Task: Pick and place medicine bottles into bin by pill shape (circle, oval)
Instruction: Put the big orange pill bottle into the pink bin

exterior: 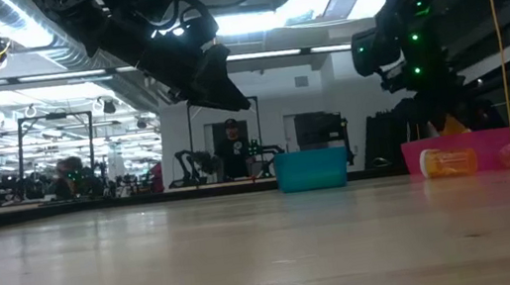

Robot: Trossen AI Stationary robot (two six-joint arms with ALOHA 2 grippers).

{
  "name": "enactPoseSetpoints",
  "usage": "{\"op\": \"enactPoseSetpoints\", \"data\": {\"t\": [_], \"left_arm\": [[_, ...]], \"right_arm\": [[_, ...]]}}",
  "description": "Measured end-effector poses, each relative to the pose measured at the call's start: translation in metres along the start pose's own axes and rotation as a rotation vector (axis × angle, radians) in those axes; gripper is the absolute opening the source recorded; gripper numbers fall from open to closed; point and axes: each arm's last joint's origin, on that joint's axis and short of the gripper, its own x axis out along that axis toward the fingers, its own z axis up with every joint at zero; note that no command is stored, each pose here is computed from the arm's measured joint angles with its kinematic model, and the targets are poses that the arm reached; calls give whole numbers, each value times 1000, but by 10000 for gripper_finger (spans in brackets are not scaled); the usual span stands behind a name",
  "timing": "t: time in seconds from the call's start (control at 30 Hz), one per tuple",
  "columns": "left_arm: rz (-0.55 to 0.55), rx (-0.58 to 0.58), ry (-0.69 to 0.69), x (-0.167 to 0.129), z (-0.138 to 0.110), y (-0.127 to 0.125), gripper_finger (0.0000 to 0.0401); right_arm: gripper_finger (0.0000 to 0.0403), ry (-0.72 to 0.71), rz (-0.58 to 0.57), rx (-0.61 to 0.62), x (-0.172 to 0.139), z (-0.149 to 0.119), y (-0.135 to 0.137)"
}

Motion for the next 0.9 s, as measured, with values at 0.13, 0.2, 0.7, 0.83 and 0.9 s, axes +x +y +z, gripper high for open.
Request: {"op": "enactPoseSetpoints", "data": {"t": [0.13,0.2,0.7,0.83,0.9], "left_arm": [[0,0,0,0,0,0,163],[0,0,0,0,0,0,163],[0,0,0,0,0,0,163],[0,0,0,0,0,0,163],[0,0,0,0,0,0,163]], "right_arm": [[174,76,16,-30,1,6,0],[178,118,54,-28,0,9,-1],[205,237,191,-70,13,15,-13],[206,262,240,-63,15,15,-15],[206,263,240,-60,15,16,-15]]}}
